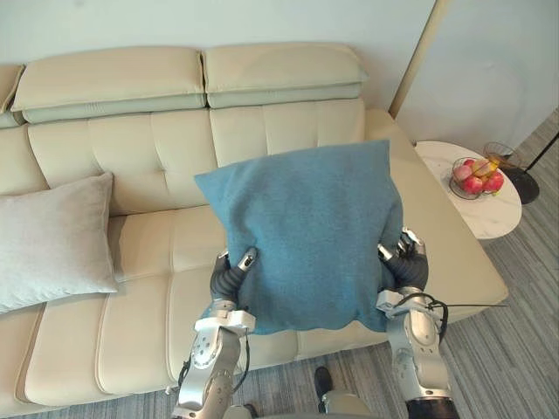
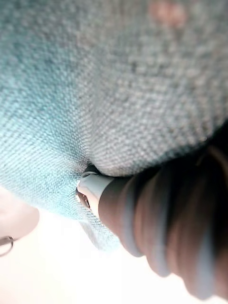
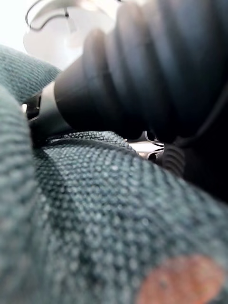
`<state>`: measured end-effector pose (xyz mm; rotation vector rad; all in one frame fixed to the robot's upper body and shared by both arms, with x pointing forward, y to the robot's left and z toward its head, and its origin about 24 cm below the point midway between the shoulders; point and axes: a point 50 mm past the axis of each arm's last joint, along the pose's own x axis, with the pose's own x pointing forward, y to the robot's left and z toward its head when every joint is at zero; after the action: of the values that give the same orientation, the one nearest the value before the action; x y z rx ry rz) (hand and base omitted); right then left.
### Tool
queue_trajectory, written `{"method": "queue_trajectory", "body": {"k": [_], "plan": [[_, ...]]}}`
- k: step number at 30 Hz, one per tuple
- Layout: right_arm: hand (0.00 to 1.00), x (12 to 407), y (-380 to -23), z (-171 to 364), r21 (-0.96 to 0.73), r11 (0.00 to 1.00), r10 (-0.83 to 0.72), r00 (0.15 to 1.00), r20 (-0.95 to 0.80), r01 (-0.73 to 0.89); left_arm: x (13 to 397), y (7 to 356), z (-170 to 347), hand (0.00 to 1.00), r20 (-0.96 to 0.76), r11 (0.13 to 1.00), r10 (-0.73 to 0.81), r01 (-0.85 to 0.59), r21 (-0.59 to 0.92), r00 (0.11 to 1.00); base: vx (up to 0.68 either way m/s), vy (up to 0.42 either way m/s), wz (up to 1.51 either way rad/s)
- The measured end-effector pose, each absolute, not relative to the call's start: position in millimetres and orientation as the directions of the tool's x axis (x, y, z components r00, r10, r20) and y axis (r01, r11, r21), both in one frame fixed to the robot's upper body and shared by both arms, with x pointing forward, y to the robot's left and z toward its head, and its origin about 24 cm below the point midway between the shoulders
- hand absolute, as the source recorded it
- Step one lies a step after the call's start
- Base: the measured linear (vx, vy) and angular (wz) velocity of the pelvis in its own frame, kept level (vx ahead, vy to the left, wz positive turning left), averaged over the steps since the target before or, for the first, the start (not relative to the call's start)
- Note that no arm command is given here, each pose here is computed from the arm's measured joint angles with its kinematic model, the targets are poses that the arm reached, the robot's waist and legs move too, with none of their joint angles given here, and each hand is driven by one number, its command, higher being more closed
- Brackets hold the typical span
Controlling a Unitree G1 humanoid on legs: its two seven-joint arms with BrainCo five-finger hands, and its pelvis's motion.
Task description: Pick up cushions and gather them together orderly.
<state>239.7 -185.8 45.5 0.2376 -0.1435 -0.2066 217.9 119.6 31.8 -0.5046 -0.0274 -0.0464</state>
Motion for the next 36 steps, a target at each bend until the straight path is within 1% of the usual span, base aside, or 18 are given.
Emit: {"method": "queue_trajectory", "body": {"k": [5, 8, 10, 12, 18, 26, 28, 31, 36], "plan": [[1.0, 236.7, -186.2, 44.0, 0.247, 0.951, -0.217, 0.97, 0.107, 0.185, 216.3, 118.4, 30.3, 1.0, 0.027, 0.873, -0.044, 0.051, -0.484, 0.999, -0.06, -0.093, 0.24], [1.0, 225.2, -184.5, 54.8, 0.26, 0.951, -0.212, 0.965, 0.151, 0.168, 212.1, 118.6, 29.5, 1.0, 0.022, 0.869, -0.038, 0.044, -0.493, 0.999, 0.01, -0.137, 0.32], [1.0, 225.1, -182.5, 66.5, 0.269, 0.952, -0.203, 0.958, 0.201, 0.146, 212.3, 117.0, 30.2, 1.0, 0.024, 0.861, -0.029, 0.037, -0.507, 0.999, 0.02, -0.111, 0.26], [1.0, 226.1, -181.8, 68.7, 0.27, 0.953, -0.2, 0.957, 0.211, 0.14, 213.0, 116.6, 30.9, 1.0, 0.026, 0.853, -0.015, 0.026, -0.522, 1.0, 0.03, -0.047, 0.03], [1.0, 225.8, -181.6, 67.7, 0.271, 0.952, -0.202, 0.957, 0.206, 0.142, 213.2, 116.7, 32.2, 1.0, 0.032, 0.851, -0.013, 0.028, -0.524, 0.999, 0.04, -0.009, -0.16], [1.0, 223.8, -180.9, 54.1, 0.271, 0.948, -0.215, 0.965, 0.151, 0.168, 212.5, 117.9, 31.6, 1.0, 0.032, 0.867, -0.019, 0.033, -0.497, 0.999, -0.01, 0.026, -0.14], [1.0, 227.3, -180.4, 43.5, 0.264, 0.948, -0.213, 0.971, 0.107, 0.179, 212.7, 120.6, 31.8, 1.0, 0.036, 0.879, -0.015, 0.03, -0.475, 0.999, -0.02, 0.008, -0.03], [1.0, 233.0, -178.4, 39.5, 0.252, 0.952, -0.203, 0.975, 0.089, 0.175, 214.5, 126.0, 33.2, 1.0, 0.044, 0.886, 0.008, 0.014, -0.463, 0.999, -0.02, 0.004, -0.02], [1.0, 257.9, -168.3, 62.8, 0.238, 0.964, -0.165, 0.969, 0.183, 0.12, 234.4, 134.0, 53.7, 1.0, 0.126, 0.896, 0.072, -0.009, -0.444, 0.989, -0.07, -0.003, 0.07]]}}
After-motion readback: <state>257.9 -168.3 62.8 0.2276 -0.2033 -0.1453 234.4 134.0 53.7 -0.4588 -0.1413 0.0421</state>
